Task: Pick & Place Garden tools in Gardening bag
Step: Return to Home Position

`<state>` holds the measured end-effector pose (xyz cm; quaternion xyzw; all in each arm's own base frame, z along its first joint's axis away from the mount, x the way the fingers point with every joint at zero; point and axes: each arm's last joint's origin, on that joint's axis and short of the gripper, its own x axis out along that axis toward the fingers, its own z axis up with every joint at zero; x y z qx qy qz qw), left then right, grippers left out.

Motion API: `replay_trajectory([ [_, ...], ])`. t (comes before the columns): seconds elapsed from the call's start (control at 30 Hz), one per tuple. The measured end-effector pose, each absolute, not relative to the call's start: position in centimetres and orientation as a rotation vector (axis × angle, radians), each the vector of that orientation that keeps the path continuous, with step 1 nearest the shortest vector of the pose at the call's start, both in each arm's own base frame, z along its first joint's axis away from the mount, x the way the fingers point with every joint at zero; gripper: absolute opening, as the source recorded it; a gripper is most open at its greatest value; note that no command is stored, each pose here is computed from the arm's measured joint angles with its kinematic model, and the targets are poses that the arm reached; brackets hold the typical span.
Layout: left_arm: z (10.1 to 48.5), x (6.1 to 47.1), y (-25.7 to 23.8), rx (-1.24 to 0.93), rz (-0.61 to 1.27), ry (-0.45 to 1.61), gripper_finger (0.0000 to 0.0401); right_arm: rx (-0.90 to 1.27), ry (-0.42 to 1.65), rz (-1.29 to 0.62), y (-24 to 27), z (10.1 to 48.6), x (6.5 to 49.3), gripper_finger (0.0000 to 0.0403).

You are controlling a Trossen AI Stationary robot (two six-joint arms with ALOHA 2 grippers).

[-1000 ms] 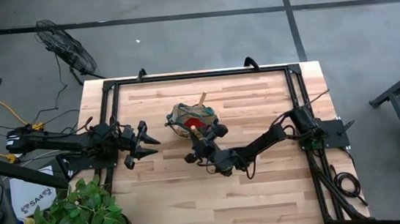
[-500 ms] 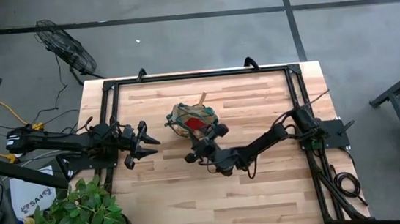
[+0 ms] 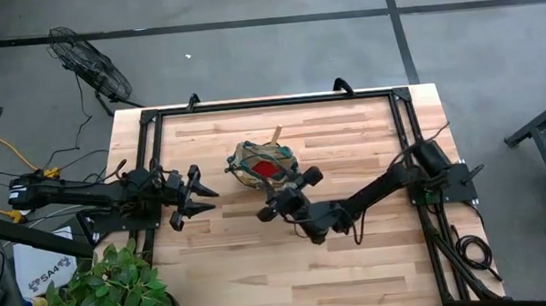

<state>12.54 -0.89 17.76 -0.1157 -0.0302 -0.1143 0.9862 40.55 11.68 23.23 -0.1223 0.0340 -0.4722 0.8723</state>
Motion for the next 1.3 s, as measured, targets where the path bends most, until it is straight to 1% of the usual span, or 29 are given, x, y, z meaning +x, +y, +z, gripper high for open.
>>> replay_trajectory([
  [0.13, 17.9, 12.4, -0.8, -0.233, -0.198, -0.076, 0.0157, -0.300, 0.096, -0.988, 12.4, 24.8, 39.4, 0.0213],
  [0.27, 18.1, 12.3, -0.7, -0.223, -0.178, -0.095, 0.0157, -0.306, 0.102, -0.967, 12.6, 25.3, 37.4, 0.0209],
  [0.4, 17.9, 12.1, -0.7, -0.208, -0.172, -0.082, 0.0157, -0.175, 0.026, -0.904, 11.4, 25.3, 33.1, 0.0202],
  [0.53, 17.7, 11.9, -0.7, -0.210, -0.169, -0.057, 0.0157, 0.026, -0.045, -0.625, 9.0, 24.6, 28.6, 0.0189],
  [0.67, 17.6, 11.9, -0.6, -0.200, -0.148, -0.049, 0.0157, 0.166, 0.066, -0.331, 6.1, 24.3, 25.5, 0.0177],
  [0.73, 17.6, 11.9, -0.6, -0.186, -0.126, -0.052, 0.0157, 0.182, 0.111, -0.243, 5.0, 24.4, 24.3, 0.0174],
  [0.83, 17.6, 11.9, -0.4, -0.182, -0.071, -0.058, 0.0157, 0.168, 0.051, -0.229, 3.8, 25.6, 22.4, 0.0174],
  [0.97, 17.4, 11.8, -0.3, -0.160, -0.023, -0.042, 0.0157, 0.155, -0.013, -0.247, 3.0, 25.3, 19.9, 0.0173],
  [1.13, 17.1, 11.5, -0.3, -0.160, -0.012, -0.013, 0.0157, 0.157, -0.022, -0.229, 2.8, 22.2, 17.2, 0.0173],
  [1.3, 17.3, 10.9, -0.2, -0.153, 0.008, -0.036, 0.0157, 0.241, -0.160, -0.170, 2.7, 19.1, 14.9, 0.0173],
])
